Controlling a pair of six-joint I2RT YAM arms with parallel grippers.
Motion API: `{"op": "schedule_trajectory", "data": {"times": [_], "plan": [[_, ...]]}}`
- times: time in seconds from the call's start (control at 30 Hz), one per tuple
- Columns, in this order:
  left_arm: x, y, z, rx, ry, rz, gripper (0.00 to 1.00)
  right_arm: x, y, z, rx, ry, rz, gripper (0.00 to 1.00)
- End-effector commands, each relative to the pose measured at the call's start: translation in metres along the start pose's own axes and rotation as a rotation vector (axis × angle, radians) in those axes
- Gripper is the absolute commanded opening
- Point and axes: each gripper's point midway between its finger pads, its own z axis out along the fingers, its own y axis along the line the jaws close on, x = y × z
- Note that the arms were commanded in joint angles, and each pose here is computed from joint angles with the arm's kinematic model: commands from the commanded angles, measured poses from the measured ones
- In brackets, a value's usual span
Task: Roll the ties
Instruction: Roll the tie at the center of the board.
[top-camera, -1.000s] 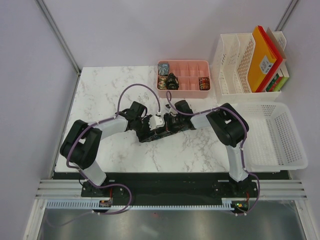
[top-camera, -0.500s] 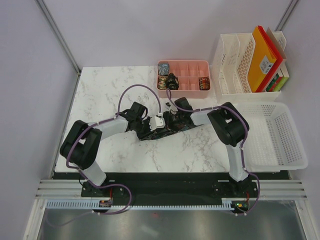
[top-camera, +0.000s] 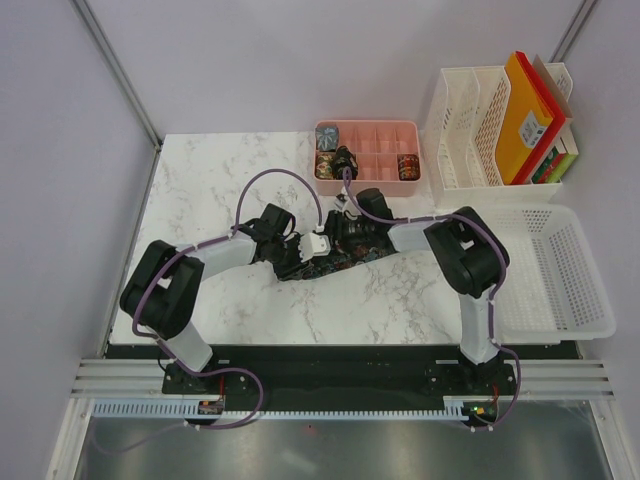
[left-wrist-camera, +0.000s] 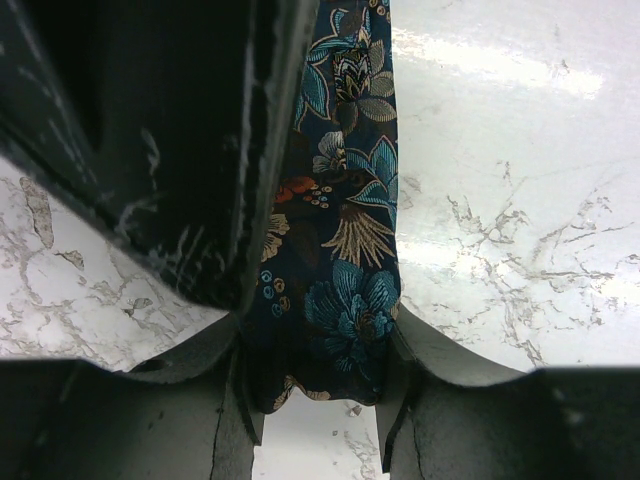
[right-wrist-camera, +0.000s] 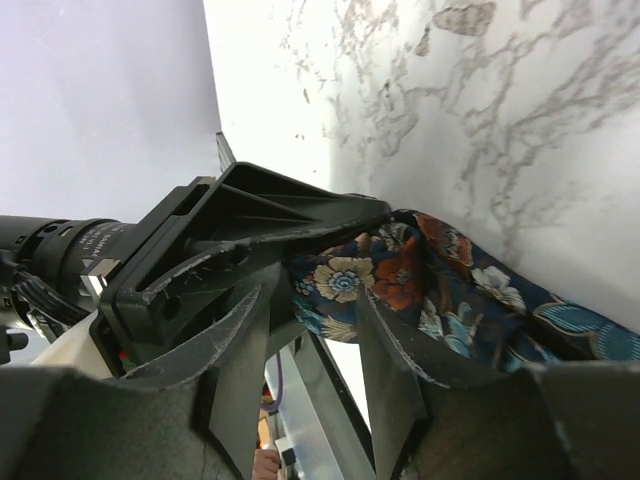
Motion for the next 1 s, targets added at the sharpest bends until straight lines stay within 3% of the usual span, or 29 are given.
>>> {"op": "schedule_trajectory", "data": {"times": [0.0, 0.2, 0.6, 0.7, 0.83, 0.97], "plan": [[0.029, -0.02, 0.007, 0.061, 0.095, -0.031, 0.33, 0.003, 0.016, 0.007, -0.069, 0.003, -0.014, 0.48], [0.027, -0.018, 0.006, 0.058, 0.093, -0.033, 0.33, 0.017, 0.002, 0.022, -0.014, 0.032, -0.025, 0.51], [0.027, -0.018, 0.006, 0.063, 0.094, -0.036, 0.33, 0.025, -0.035, 0.022, 0.136, 0.052, -0.058, 0.43], [0.028, -0.018, 0.007, 0.066, 0.097, -0.041, 0.33, 0.029, -0.033, 0.028, 0.126, 0.066, -0.063, 0.35], [0.025, -0.017, 0.006, 0.061, 0.091, -0.047, 0.34, 0.03, -0.038, 0.029, 0.13, 0.083, -0.052, 0.05], [0.019, -0.015, -0.001, 0.052, 0.063, -0.067, 0.46, 0.028, -0.053, 0.019, 0.167, 0.093, -0.05, 0.0]]}}
